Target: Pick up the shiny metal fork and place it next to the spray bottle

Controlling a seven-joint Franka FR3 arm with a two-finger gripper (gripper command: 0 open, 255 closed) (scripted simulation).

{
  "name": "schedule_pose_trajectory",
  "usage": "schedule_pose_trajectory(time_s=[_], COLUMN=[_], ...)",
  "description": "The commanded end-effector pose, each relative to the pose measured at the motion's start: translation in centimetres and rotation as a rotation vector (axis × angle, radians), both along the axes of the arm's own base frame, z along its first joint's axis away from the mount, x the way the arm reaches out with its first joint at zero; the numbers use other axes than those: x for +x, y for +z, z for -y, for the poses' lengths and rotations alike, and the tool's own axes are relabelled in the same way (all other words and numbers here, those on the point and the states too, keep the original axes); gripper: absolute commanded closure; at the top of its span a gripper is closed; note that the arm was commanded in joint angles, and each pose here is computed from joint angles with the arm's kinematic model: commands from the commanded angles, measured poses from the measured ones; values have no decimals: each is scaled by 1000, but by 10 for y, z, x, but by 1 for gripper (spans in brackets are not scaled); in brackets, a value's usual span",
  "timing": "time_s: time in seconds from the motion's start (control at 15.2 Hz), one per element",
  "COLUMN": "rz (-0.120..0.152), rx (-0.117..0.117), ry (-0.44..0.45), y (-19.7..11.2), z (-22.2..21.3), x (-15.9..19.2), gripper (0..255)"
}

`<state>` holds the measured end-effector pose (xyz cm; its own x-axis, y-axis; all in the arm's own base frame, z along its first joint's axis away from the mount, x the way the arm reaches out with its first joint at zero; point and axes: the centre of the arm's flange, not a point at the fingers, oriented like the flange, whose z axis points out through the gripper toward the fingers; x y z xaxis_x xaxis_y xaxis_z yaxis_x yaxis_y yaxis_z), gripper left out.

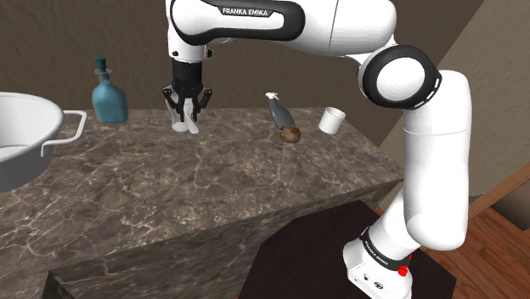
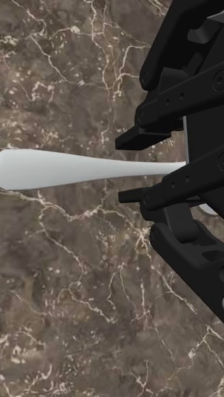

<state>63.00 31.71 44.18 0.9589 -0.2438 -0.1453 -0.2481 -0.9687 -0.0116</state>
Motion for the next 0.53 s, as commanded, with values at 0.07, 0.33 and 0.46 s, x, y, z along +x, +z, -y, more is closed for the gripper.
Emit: schedule_pose_trajectory(time_s=[0.07, 0.33, 0.46], rz=[0, 0, 0], rx=[0, 0, 0], ry=[0, 0, 0], y=[16, 20, 20], z=[-1, 37, 62], x=[1, 13, 21], gripper=[255, 255, 255])
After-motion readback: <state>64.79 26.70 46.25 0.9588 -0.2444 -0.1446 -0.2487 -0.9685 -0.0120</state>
